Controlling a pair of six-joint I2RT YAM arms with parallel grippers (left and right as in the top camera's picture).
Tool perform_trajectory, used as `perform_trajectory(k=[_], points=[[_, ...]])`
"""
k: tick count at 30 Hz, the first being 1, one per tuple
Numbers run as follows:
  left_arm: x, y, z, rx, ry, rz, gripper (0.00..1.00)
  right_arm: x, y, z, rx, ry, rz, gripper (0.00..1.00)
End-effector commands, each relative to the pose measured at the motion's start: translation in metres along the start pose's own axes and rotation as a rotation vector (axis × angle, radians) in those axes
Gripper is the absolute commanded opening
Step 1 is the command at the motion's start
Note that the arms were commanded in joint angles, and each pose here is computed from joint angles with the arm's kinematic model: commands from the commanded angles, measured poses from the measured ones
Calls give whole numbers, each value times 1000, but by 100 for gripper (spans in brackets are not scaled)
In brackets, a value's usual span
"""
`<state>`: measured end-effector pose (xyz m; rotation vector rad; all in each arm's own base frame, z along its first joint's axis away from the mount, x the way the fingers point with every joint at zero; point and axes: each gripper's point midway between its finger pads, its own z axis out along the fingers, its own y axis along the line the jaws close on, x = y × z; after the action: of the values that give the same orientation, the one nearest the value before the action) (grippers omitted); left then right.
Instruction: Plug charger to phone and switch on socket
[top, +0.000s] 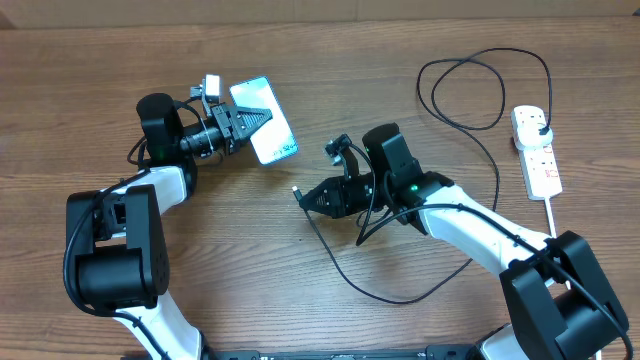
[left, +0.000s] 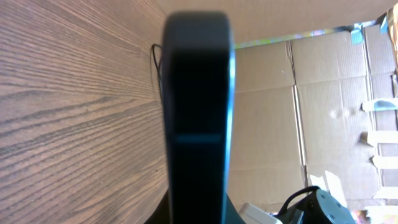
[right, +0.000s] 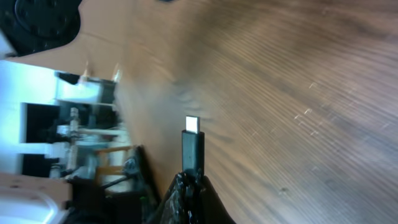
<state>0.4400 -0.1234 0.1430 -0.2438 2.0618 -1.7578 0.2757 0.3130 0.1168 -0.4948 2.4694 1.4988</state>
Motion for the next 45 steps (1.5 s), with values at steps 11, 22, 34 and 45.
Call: perform_trajectory(k=[11,22,34,45], points=[[20,-13,21,30,83,-36,4,-22,-9,1,40,-112,67,4],[24,-14,22,39,103,-23,4,-32,-17,0,83,-163,46,4],[24,-14,22,39,103,-3,4,-33,-13,0,64,-162,36,4],[25,-9,22,26,101,-9,4,-32,-10,0,47,-154,33,4]])
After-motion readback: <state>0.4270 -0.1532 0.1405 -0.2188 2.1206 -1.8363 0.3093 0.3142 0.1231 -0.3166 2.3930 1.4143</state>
